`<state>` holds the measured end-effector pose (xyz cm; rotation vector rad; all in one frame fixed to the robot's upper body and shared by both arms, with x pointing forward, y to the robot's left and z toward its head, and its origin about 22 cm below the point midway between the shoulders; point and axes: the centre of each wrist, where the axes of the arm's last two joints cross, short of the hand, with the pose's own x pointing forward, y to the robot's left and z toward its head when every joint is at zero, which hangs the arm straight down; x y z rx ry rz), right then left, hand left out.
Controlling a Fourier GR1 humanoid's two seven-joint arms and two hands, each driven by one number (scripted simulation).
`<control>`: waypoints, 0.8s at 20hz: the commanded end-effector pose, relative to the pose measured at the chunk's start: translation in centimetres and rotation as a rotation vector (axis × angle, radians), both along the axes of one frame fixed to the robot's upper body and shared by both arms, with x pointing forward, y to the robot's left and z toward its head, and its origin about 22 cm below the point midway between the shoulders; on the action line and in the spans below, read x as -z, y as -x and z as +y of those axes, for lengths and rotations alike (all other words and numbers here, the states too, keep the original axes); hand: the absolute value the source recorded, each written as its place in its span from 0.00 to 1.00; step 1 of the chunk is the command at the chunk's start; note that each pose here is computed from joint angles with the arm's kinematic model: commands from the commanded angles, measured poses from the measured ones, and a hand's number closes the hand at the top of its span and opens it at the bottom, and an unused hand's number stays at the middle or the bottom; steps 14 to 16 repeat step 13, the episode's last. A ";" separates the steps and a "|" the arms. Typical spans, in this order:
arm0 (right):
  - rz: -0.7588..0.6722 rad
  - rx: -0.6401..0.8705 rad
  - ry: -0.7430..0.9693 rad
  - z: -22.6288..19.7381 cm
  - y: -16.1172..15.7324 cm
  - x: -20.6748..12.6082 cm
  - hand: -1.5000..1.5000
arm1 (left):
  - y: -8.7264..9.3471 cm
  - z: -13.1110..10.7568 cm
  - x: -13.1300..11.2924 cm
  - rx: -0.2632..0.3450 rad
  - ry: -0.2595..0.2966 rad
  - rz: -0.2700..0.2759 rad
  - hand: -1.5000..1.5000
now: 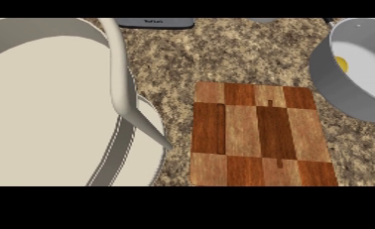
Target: Pick the lemon from the cutting board and place it in the pot
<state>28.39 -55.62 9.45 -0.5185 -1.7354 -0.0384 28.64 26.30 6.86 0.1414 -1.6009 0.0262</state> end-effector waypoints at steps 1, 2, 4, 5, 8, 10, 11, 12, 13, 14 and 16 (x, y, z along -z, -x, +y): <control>0.005 -0.020 -0.006 -2.4 2.4 -1.7 0.00 | 0.3 0.0 -1.2 -0.008 -0.003 -0.024 0.50; -0.007 -0.016 -0.028 -2.9 2.9 -2.0 0.00 | -0.4 1.4 -0.9 -0.042 -0.005 -0.031 0.50; -0.001 -0.025 -0.008 -4.0 4.7 -2.1 0.00 | -0.7 0.3 -0.2 -0.044 -0.007 -0.040 0.50; 0.015 -0.036 -0.007 -4.1 5.3 -1.2 0.00 | -0.3 2.6 -1.5 -0.043 -0.021 -0.032 0.50; 0.010 -0.026 0.011 -4.8 5.6 -3.0 0.00 | 0.2 0.2 -0.3 -0.025 0.012 -0.036 0.50; 0.004 -0.028 0.006 -4.6 6.1 -1.5 0.00 | -1.3 0.8 -3.0 -0.032 0.003 -0.036 0.50; 0.043 -0.039 0.013 -4.7 5.9 -2.2 0.00 | -0.7 -1.1 -1.7 -0.024 0.001 -0.032 0.50; 0.017 -0.021 0.016 -4.3 5.6 -1.5 0.00 | -1.2 0.4 -2.5 -0.032 0.004 -0.046 0.50; 0.021 -0.025 0.008 -4.9 6.3 -2.1 0.00 | 0.3 1.1 -1.2 -0.023 0.002 -0.015 0.50; 0.021 -0.025 0.008 -4.9 6.3 -2.1 0.00 | 0.3 1.1 -1.2 -0.023 0.002 -0.015 0.50; 0.021 -0.025 0.008 -4.9 6.3 -2.1 0.00 | 0.3 1.1 -1.2 -0.023 0.002 -0.015 0.50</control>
